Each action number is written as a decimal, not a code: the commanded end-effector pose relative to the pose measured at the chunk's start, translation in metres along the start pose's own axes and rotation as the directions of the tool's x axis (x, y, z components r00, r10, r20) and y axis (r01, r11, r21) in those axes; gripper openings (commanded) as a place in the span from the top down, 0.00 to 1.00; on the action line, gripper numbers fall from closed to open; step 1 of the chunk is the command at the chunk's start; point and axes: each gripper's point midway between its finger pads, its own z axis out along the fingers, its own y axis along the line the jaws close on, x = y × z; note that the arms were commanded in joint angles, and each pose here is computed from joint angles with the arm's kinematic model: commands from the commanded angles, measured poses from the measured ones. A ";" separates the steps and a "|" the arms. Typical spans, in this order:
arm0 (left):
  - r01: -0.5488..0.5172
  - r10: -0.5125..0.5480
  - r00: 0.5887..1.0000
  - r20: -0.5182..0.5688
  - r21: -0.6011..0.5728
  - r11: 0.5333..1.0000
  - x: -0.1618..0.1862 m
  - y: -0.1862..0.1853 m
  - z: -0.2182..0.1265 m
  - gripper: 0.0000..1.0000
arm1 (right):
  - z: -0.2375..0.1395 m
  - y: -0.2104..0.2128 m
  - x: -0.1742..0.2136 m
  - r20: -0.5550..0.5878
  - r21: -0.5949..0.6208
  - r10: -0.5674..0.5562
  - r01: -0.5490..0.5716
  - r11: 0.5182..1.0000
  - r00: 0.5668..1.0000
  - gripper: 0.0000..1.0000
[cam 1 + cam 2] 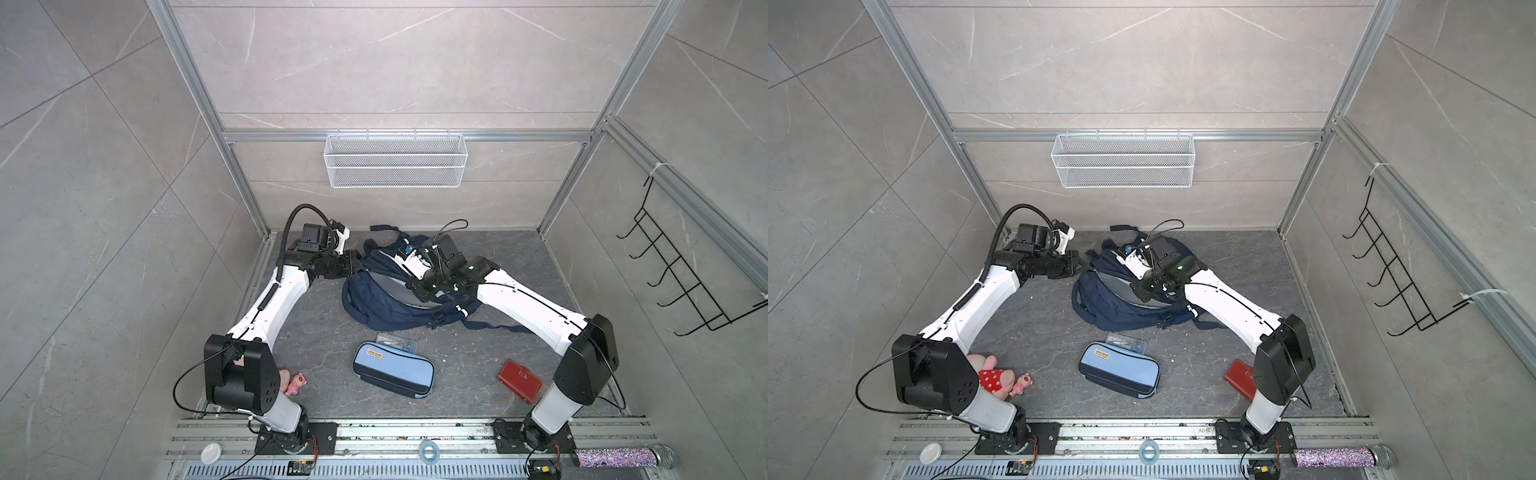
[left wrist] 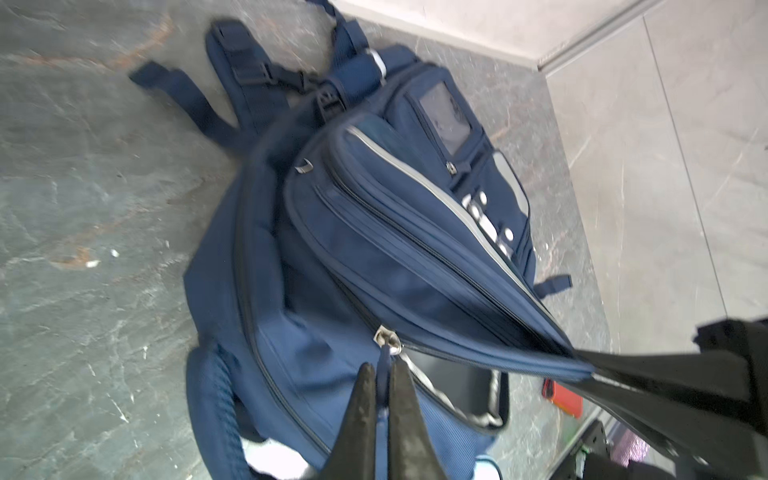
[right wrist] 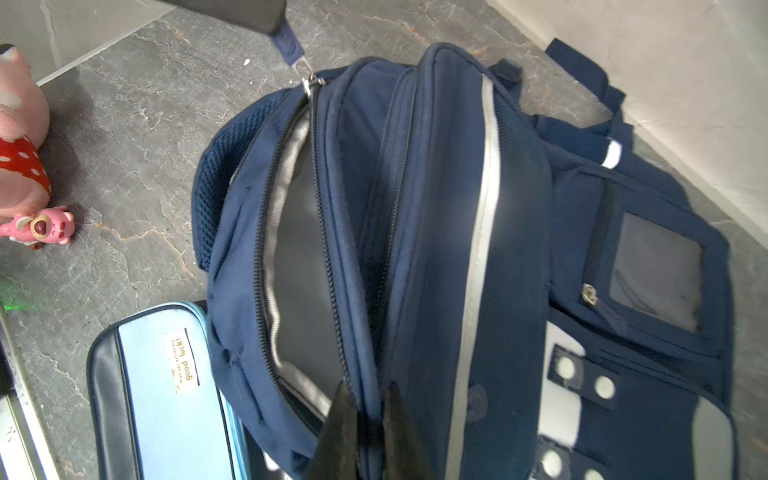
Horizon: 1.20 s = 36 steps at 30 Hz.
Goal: Pack the student bag
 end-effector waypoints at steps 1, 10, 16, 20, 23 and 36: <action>0.049 -0.021 0.975 0.222 -0.123 0.991 -0.057 0.048 -0.014 1.00 | -0.037 -0.034 0.021 -0.054 0.150 0.053 -0.045 0.988 0.997 1.00; 0.058 -0.045 0.964 0.263 -0.044 0.997 -0.093 0.083 0.031 1.00 | -0.078 -0.062 0.004 0.014 0.193 0.066 -0.068 0.979 0.998 1.00; 0.067 -0.098 0.963 0.252 0.130 0.989 -0.111 0.088 0.074 1.00 | -0.096 -0.091 -0.016 0.086 0.201 0.127 -0.142 0.969 0.988 1.00; 0.054 -0.090 0.974 0.209 0.174 0.983 -0.112 0.087 0.108 1.00 | -0.097 -0.102 -0.026 0.130 0.193 0.156 -0.179 0.965 0.979 1.00; 0.029 -0.059 0.984 0.166 0.177 0.984 -0.106 0.080 0.129 1.00 | -0.094 -0.108 -0.033 0.145 0.197 0.153 -0.180 0.964 0.977 1.00; 0.090 -0.119 0.989 0.086 0.291 0.952 -0.088 0.036 0.190 1.00 | -0.098 -0.116 -0.066 0.256 0.191 0.132 -0.184 0.964 0.958 1.00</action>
